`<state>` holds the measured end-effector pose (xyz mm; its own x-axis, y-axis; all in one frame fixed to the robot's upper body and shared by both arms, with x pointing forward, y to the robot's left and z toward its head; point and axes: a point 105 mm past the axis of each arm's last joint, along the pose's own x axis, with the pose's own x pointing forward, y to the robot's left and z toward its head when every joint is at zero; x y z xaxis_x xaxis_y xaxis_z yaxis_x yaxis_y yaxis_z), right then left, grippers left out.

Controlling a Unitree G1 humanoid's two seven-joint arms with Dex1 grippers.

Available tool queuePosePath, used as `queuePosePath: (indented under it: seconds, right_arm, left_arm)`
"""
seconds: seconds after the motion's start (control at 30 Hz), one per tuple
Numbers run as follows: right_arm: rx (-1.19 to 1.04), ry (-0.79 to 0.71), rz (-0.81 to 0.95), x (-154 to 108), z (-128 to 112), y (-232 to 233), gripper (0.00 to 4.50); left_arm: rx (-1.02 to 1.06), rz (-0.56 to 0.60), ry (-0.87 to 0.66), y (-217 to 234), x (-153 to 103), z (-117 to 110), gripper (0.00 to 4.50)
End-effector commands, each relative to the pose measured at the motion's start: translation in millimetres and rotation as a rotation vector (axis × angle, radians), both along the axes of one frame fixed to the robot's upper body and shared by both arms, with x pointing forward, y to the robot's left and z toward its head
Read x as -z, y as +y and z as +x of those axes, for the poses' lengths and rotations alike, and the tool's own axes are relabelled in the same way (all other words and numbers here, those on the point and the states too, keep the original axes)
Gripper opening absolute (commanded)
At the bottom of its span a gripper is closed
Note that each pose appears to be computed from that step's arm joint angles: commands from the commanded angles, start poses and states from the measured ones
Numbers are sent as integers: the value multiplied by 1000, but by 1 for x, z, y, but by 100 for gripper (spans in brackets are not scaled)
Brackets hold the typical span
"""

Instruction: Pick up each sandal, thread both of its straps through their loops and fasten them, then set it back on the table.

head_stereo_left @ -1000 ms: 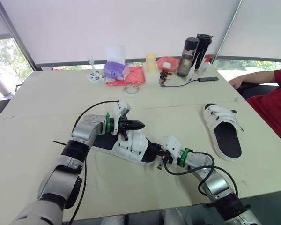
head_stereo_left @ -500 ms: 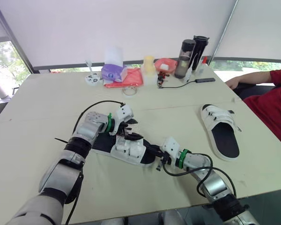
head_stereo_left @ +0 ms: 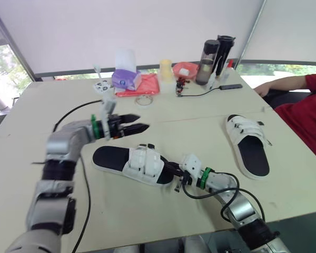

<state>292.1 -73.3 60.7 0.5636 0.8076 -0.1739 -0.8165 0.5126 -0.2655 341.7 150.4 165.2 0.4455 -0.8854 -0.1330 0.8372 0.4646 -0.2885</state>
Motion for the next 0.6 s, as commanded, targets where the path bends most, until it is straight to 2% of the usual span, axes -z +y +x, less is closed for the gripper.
queuePosePath:
  seconds: [0.03, 0.13, 0.23, 0.27, 0.33, 0.57, 0.6]
  right_arm:
    - [91, 80, -81, 17, -6, -32, 0]
    - [87, 44, -59, -3, -11, -34, 0]
    - [92, 28, -20, -20, -13, -34, 0]
    - [90, 22, -15, -24, -14, -33, 25]
    - [77, 20, -8, -30, -17, -34, 78]
    - [114, -10, -36, -60, -30, -55, 446]
    - [124, -13, -48, -63, -32, -59, 446]
  left_arm:
    - [48, -1, 54, 9, -2, -33, 439]
    - [53, 21, 137, 21, 12, -55, 439]
    - [52, 10, 177, 25, 17, -65, 439]
    - [44, 3, 178, 26, 18, -65, 447]
    - [31, 0, 172, 25, 21, -62, 450]
    - [97, 8, 169, 1, 38, -56, 450]
    - [107, 13, 167, -2, 41, -54, 450]
